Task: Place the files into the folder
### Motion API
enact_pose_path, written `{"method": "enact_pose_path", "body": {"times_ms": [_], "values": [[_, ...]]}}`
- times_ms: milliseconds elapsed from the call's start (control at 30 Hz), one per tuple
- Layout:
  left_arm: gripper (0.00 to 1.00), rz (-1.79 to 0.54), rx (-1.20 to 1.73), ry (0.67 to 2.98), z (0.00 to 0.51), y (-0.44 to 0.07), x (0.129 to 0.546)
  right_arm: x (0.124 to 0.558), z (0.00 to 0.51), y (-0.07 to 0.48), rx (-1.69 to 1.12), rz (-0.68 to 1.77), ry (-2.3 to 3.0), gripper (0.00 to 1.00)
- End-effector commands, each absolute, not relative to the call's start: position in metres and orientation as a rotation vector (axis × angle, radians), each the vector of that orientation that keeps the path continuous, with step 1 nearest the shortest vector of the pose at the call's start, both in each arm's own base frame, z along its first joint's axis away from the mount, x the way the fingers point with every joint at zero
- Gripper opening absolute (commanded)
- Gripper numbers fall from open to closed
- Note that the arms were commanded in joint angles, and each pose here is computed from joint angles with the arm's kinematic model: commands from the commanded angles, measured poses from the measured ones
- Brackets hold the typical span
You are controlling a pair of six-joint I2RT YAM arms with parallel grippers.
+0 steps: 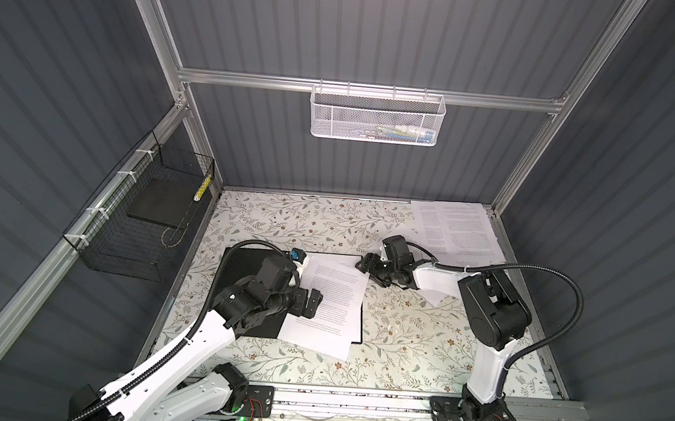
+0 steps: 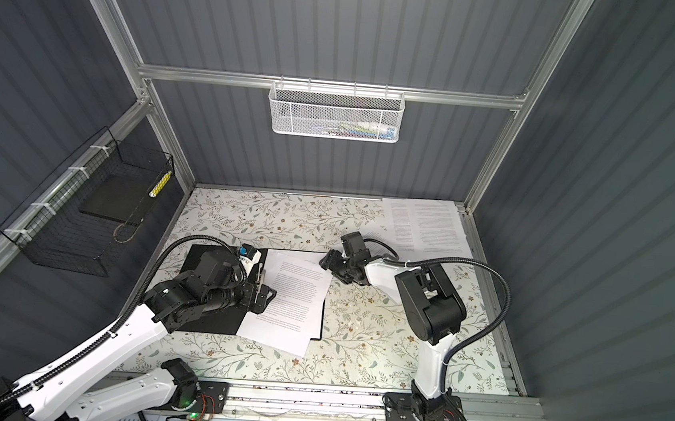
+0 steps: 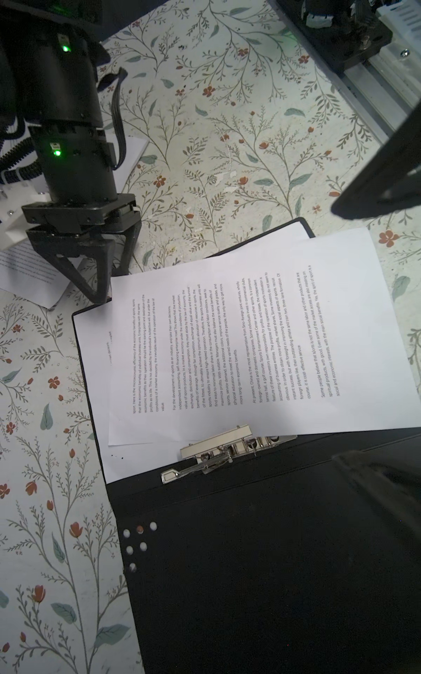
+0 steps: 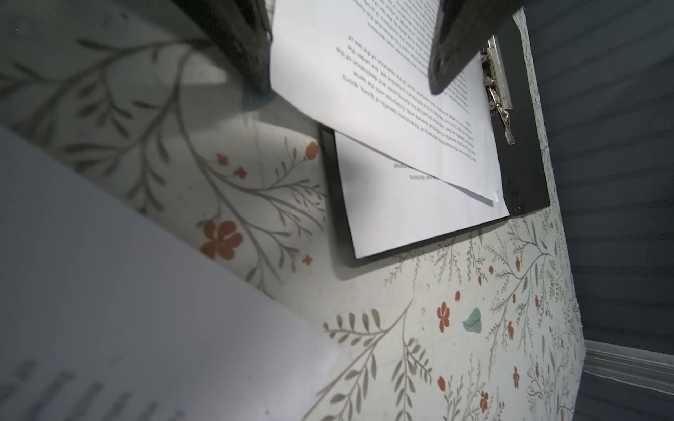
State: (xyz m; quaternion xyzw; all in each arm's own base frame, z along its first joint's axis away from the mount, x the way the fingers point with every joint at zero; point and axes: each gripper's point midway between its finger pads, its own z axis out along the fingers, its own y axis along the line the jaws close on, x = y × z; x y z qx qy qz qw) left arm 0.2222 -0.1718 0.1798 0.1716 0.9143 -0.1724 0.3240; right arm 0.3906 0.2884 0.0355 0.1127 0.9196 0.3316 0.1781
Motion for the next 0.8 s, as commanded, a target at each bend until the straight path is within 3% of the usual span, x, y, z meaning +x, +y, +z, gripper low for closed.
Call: {"method": "enact_pose_path", "body": {"times_ms": [0,367,533,767], "values": [[1.0,-0.458,0.473,2.382,0.181,-0.172,0.221,0.381,0.012,0.282,0.293,0.87,2.684,0.61],[1.0,-0.463,0.476,2.383,0.181,-0.173,0.222,0.385,0.015,0.284,0.219,0.875,2.658,0.43],[1.0,-0.465,0.475,2.383,0.181,-0.173,0.221,0.389,0.008,0.281,0.238,0.844,2.68,0.29],[1.0,-0.467,0.475,2.38,0.181,-0.173,0.221,0.391,-0.001,0.281,0.252,0.813,2.709,0.19]]}}
